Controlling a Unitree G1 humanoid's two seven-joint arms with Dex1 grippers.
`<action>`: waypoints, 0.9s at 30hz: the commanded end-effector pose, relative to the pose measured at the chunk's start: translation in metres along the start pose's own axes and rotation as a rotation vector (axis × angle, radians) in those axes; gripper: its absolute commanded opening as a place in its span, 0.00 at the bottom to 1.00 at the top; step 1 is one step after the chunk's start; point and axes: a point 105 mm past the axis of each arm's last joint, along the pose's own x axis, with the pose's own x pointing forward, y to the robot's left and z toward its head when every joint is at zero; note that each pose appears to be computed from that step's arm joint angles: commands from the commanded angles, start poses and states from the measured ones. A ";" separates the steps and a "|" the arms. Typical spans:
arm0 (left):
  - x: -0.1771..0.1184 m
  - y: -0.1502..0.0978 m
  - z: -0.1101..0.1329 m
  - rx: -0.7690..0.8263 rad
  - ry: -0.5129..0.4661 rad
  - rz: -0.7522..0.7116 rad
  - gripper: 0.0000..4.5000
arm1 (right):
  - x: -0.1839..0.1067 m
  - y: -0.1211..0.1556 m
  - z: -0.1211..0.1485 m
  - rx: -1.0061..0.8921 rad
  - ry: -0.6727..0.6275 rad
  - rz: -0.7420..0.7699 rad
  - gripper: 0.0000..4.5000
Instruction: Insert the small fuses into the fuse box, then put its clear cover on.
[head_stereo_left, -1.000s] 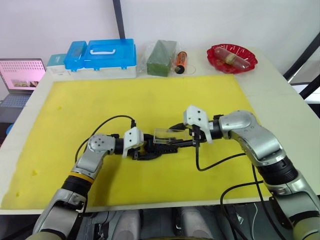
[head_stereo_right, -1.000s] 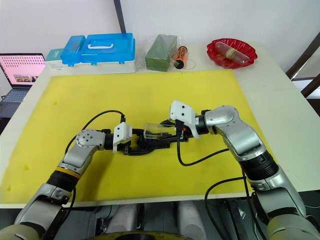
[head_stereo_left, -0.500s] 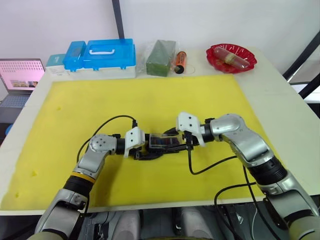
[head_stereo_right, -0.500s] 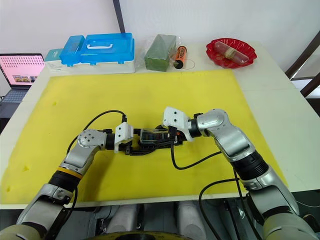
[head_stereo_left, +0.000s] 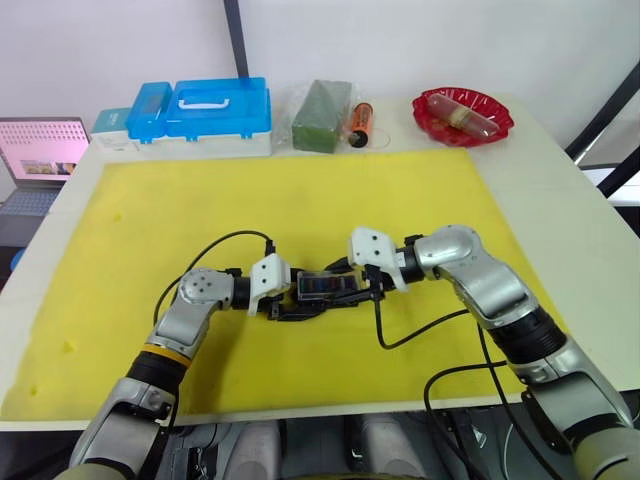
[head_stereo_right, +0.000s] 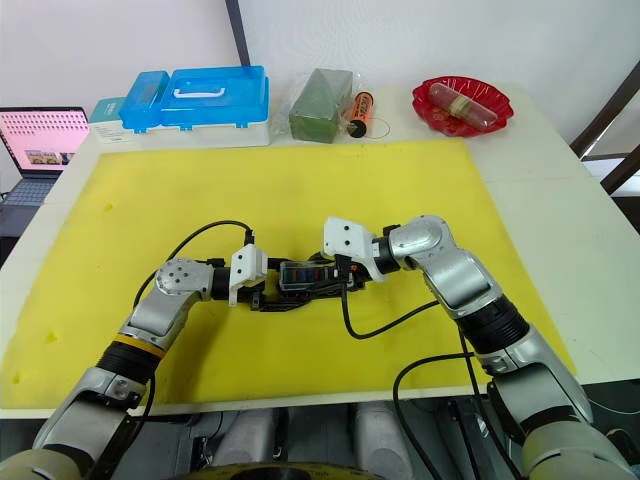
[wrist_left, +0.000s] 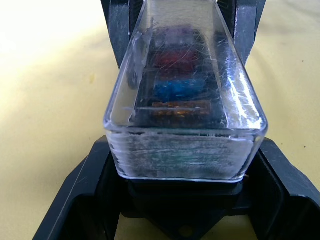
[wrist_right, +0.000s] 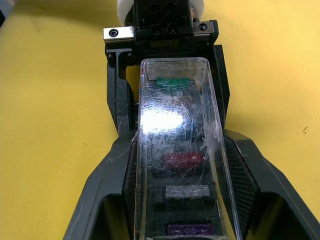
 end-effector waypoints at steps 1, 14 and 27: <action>-0.001 0.000 0.006 0.022 -0.016 0.004 0.62 | -0.002 -0.005 0.002 -0.021 0.009 -0.019 0.42; -0.001 -0.001 0.005 0.017 -0.017 0.003 0.62 | -0.026 -0.006 0.040 -0.016 -0.156 -0.064 0.86; 0.001 0.000 0.006 0.021 -0.022 -0.005 0.62 | -0.017 -0.006 0.038 -0.014 -0.178 -0.075 0.33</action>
